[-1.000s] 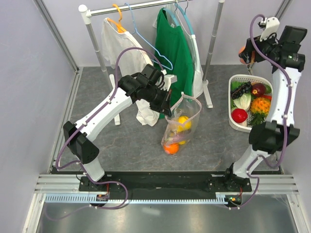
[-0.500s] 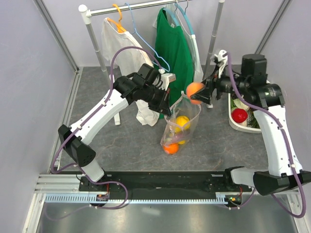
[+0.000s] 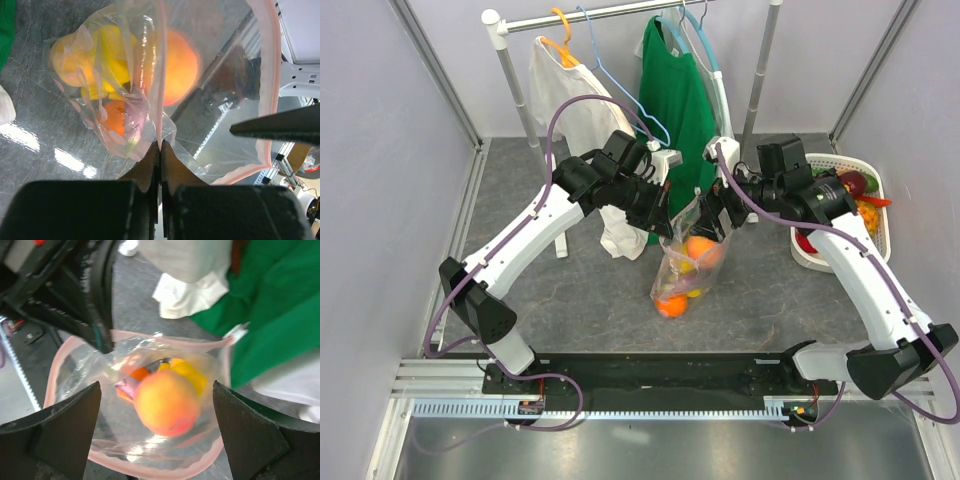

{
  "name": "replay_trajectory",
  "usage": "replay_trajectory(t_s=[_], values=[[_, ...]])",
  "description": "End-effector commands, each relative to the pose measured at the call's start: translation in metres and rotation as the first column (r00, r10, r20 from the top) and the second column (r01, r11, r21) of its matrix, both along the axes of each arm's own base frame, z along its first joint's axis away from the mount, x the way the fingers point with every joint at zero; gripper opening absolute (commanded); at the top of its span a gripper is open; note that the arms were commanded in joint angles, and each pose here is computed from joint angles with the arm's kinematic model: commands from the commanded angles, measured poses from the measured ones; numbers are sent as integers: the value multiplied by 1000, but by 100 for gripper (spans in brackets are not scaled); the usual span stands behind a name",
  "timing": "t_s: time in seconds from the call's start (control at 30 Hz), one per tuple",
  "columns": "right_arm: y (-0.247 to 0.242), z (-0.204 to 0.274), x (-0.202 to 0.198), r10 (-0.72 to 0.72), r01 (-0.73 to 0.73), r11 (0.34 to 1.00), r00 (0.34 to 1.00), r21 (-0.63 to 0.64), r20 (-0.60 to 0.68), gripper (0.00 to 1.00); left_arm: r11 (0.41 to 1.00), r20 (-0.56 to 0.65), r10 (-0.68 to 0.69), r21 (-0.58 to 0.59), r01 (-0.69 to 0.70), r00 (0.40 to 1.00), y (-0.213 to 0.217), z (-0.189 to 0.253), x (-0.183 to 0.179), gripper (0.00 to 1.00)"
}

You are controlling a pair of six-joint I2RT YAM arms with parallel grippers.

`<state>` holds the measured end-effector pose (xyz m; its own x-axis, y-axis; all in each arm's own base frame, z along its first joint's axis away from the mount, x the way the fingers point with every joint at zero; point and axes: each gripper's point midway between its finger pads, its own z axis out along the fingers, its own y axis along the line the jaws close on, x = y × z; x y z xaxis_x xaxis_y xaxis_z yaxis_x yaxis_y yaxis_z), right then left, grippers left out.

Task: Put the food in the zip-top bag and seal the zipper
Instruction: Place the fake fruit in the zipper food storage bag, then pick up the fake fruit from the bin.

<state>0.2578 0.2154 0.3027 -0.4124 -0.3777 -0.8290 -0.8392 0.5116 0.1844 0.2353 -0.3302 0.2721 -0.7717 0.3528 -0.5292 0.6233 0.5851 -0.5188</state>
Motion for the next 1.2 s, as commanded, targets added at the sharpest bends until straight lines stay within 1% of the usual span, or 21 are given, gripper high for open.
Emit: replay_trajectory(t_s=[0.0,0.07,0.1,0.17,0.2,0.27,0.3,0.33,0.37,0.4,0.43,0.5,0.57,0.63,0.77,0.83,0.93,1.03,1.17], values=[[-22,27,26,-138,142,989,984,-33,111,98,998,69,-24,-61,28,997,-1,22,0,2],[-29,34,31,-139,140,990,986,-7,89,98,998,67,-24,-59,28,997,-1,20,0,2],[-48,35,43,-189,189,982,979,6,77,98,998,72,-24,-60,28,997,-2,21,1,2],[-69,41,56,-220,219,975,974,25,54,98,998,68,-25,-61,29,997,-1,21,0,2],[-92,44,66,-266,264,964,963,40,43,98,998,71,-24,-62,28,997,-1,22,0,2],[-116,38,71,-281,282,959,959,-20,44,98,998,74,-22,-65,26,997,-1,23,1,2],[-142,32,78,-343,345,937,938,-46,45,98,997,77,-19,-68,24,997,-1,24,1,2],[-155,18,76,-367,367,927,930,-79,13,98,997,78,-19,-69,24,997,-2,24,2,2],[-169,7,76,-367,367,922,930,-121,24,98,997,80,-18,-69,23,997,-2,24,2,2],[-190,-4,76,-410,406,901,912,-150,11,98,997,78,-20,-69,26,997,-2,24,2,2],[-206,-28,74,-446,431,878,894,-211,-30,98,997,81,-20,-71,25,996,-2,24,2,2],[-238,-50,73,-495,464,836,868,-292,-39,98,997,82,-24,-75,30,996,-3,25,2,2],[-268,-72,72,-562,505,786,824,-356,-72,98,997,85,-24,-75,30,996,-3,26,2,2],[-285,-89,71,-600,514,751,794,-414,-102,98,997,83,-23,-75,30,996,-2,25,2,2],[-300,-119,68,-625,499,722,767,-480,-142,98,996,83,-25,-80,32,996,-3,24,2,2],[-302,-134,68,-634,491,717,755,-494,-169,98,996,83,-25,-83,32,996,-4,24,2,2],[-309,-152,69,-665,501,690,724,-522,-184,98,997,83,-23,-78,30,996,-3,22,2,2],[-316,-167,70,-690,512,659,703,-550,-171,98,996,80,-26,-79,32,996,-2,20,-1,2],[-317,-186,67,-690,497,658,698,-565,-190,98,996,78,-31,-77,37,996,-1,18,-2,2]])
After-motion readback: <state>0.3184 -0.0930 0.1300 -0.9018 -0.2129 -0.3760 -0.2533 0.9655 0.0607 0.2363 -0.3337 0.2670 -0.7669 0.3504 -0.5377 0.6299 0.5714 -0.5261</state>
